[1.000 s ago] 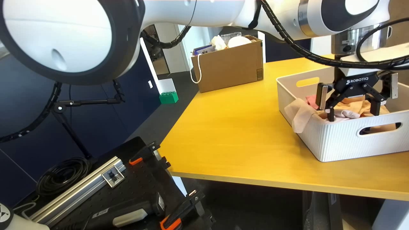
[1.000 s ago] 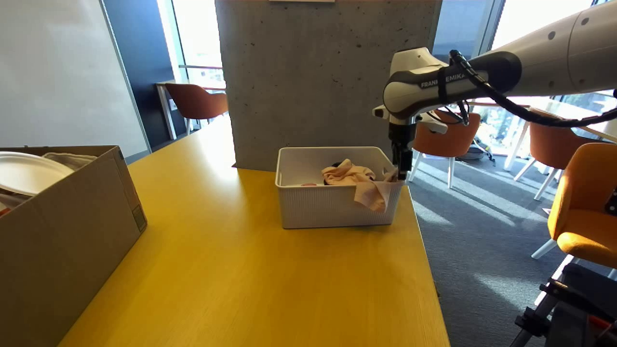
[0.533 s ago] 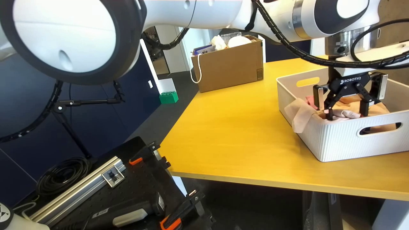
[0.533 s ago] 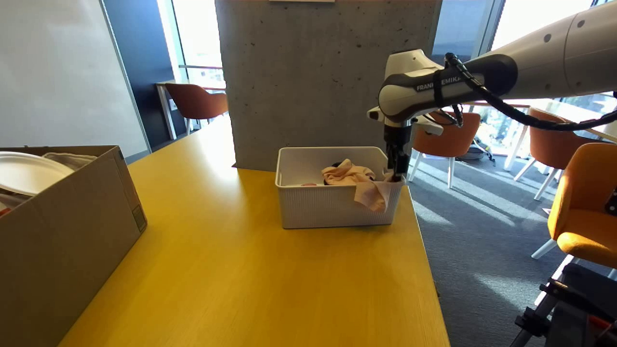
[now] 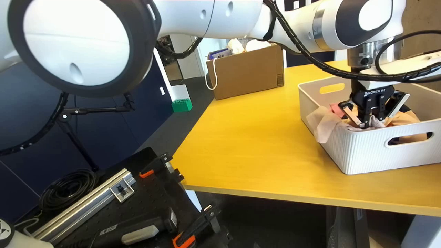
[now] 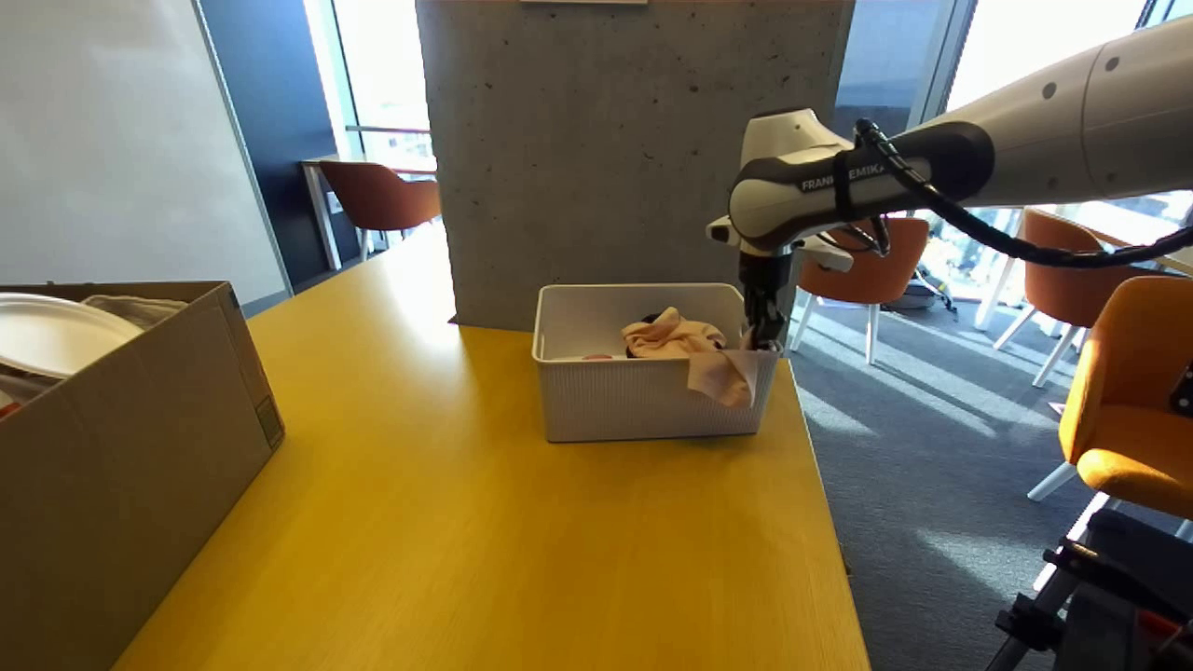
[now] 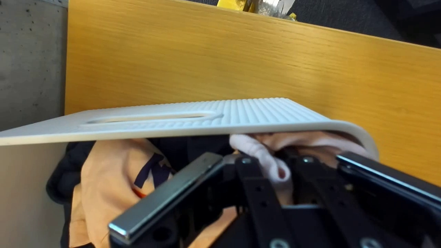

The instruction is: Remove the peach shirt from the basket

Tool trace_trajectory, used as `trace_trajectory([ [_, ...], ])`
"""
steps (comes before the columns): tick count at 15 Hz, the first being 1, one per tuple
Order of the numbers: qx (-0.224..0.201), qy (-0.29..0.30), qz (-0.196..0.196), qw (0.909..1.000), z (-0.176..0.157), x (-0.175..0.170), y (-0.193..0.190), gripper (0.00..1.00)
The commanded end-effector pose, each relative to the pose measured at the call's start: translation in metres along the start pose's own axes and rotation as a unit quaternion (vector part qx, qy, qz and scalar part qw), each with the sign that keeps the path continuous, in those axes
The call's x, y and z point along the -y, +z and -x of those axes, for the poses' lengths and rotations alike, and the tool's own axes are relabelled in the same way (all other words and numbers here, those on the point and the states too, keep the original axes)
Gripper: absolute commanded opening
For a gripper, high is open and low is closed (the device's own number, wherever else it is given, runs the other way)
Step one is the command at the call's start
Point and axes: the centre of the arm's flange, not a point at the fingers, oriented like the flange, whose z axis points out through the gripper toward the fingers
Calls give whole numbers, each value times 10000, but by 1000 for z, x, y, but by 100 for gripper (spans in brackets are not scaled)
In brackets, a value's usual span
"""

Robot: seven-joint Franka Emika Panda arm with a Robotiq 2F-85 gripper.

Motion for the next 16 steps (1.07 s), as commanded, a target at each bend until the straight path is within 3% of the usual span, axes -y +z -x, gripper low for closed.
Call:
trace_trajectory([
  [1, -20, -56, 129, 9999, -2, -24, -8, 0],
  [3, 52, -66, 189, 9998, 3, -27, -28, 0],
  [8, 107, -9, 1216, 9925, -1, -44, -153, 2],
  [10, -110, 17, 1551, 9878, -14, -40, -210, 2],
  [16, -720, -328, 2162, 9731, -88, 50, -346, 2],
])
